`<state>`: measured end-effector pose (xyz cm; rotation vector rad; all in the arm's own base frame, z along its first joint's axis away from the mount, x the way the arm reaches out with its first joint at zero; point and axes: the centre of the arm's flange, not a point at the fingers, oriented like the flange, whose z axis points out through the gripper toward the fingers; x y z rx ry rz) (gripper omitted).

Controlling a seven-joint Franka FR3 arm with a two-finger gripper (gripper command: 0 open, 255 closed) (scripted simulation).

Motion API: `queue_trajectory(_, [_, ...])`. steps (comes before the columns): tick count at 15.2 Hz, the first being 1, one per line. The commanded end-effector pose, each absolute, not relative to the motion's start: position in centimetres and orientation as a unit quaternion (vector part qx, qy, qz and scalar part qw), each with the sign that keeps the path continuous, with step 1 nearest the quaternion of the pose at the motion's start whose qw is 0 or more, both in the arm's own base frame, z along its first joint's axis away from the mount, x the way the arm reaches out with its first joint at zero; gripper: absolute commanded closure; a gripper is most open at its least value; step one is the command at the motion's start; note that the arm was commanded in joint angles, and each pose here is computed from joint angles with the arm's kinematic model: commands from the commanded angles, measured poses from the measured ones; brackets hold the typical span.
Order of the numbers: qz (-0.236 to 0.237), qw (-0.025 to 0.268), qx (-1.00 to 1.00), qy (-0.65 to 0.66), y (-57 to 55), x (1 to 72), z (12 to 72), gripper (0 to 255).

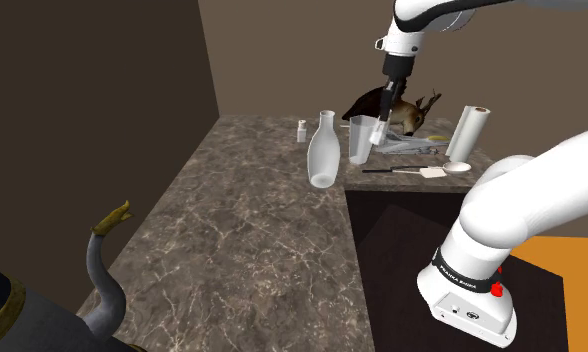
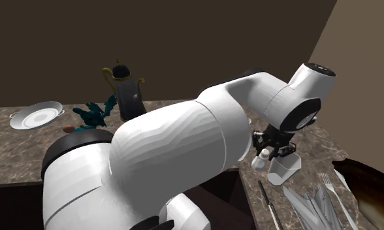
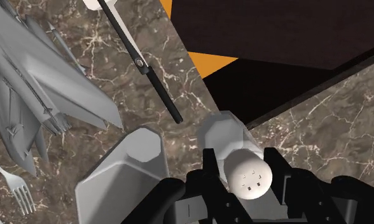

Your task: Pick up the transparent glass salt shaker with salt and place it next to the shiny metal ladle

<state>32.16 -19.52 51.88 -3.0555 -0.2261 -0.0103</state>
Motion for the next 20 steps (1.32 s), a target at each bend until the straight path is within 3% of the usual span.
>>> queue_trajectory(1, [-0.004,0.039,-0.997,-0.074,-19.5,32.1,50.8,255])
queue_trajectory(20, [-0.004,0.039,-0.997,-0.074,-19.5,32.1,40.8,255])
